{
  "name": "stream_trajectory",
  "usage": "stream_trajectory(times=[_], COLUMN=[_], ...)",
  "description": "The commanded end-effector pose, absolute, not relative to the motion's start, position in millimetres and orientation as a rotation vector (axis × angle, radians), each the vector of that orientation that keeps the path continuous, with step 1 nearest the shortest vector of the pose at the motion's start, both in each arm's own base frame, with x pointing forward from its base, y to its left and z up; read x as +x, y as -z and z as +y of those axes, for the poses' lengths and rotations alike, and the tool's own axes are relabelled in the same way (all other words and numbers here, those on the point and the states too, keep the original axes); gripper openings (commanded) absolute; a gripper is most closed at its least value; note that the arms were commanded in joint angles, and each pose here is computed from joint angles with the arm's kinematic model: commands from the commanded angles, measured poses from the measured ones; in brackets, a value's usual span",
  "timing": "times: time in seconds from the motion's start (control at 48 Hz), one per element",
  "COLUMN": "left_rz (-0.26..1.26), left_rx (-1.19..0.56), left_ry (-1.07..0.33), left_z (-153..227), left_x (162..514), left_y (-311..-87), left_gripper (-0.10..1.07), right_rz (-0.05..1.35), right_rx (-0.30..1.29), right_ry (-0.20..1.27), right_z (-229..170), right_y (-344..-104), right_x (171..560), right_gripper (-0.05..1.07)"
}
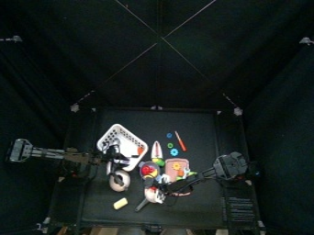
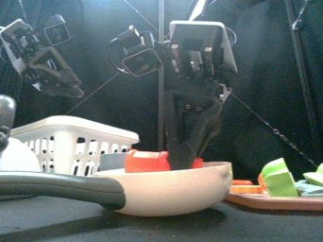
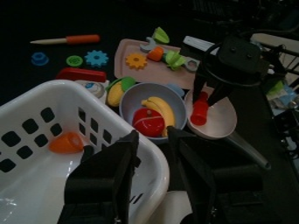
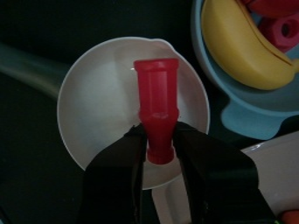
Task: Place ketchup on plate
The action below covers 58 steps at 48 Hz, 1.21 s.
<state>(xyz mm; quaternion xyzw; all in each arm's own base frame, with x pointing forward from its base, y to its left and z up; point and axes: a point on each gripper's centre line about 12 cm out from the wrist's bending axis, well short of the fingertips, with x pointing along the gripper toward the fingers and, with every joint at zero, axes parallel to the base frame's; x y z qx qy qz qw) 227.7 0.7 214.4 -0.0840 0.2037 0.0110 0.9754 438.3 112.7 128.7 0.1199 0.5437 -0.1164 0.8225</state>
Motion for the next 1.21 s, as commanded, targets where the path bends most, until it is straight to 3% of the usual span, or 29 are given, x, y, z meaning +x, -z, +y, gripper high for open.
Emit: stream_trajectory(times=[0.0, 0.5, 0.938, 1.188], left_rz=[0.397, 0.405, 0.407, 0.411], left_rx=[-0.176, -0.194, -0.199, -0.232], left_ry=[-0.024, -0.029, -0.031, -0.04], left_z=[1.3, 1.3, 1.4, 1.5], left_x=[229.8, 228.2, 227.9, 226.4], left_y=[-218.7, -215.3, -214.8, -212.3], left_gripper=[0.75, 0.75, 0.75, 0.75], right_rz=[1.086, 0.94, 0.804, 0.741], right_rx=[0.282, 0.34, 0.64, 0.884], right_ry=[0.227, 0.174, 0.492, 0.656], right_z=[112.7, 110.4, 70.7, 70.8], right_y=[-159.0, -209.6, -201.1, -177.8], right_x=[443.8, 424.2, 375.4, 346.4], right_gripper=[0.53, 0.53, 0.53, 0.53])
